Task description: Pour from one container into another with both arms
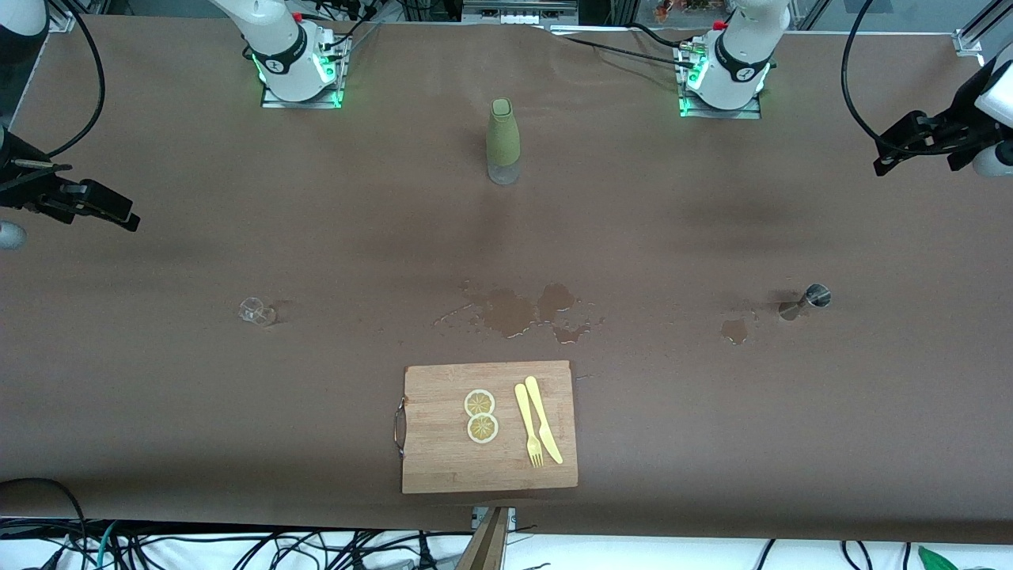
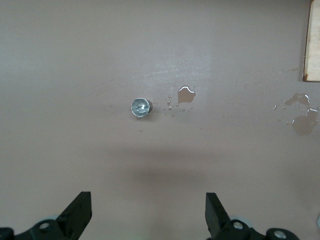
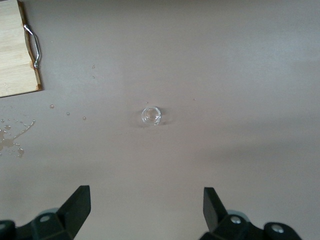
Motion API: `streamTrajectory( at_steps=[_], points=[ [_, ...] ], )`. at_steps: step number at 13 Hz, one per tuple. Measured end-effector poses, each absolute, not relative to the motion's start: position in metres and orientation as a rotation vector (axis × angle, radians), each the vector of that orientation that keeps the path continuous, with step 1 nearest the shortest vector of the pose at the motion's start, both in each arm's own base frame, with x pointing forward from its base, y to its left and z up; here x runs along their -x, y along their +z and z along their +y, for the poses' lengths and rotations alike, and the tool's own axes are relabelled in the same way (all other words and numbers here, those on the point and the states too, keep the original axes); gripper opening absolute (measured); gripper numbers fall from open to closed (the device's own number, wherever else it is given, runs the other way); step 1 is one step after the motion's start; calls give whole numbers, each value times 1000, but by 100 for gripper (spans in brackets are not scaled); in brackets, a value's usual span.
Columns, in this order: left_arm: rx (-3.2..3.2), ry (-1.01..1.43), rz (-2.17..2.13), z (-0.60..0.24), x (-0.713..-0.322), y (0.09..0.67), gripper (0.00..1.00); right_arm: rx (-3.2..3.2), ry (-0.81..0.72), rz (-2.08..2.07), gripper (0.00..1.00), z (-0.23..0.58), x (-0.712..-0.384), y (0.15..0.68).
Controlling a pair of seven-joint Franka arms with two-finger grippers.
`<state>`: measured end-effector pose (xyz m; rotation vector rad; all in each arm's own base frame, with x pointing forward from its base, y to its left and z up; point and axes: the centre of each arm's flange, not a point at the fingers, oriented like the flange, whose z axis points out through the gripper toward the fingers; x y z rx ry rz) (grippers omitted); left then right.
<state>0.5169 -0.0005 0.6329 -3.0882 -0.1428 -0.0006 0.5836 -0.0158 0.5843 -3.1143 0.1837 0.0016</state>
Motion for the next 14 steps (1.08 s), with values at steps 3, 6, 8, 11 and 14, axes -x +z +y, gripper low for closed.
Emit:
streamTrajectory(
  at_steps=[3, 6, 8, 11, 14],
  points=[
    [3112, -44, -133, 20, -514, 637, 100, 3114, 1, 184, 100, -16, -584, 584],
    [3148, -76, -100, 25, -506, 648, 100, 3114, -5, 184, 100, -16, -584, 584],
    [3152, -77, -88, 22, -504, 648, 100, 3114, -5, 184, 100, -16, -584, 584],
    [3153, -65, -78, 19, -504, 648, 100, 3115, -6, 184, 100, -16, -584, 584],
    [3153, -60, -72, 18, -504, 646, 100, 3115, -6, 184, 100, -16, -584, 584]
  ],
)
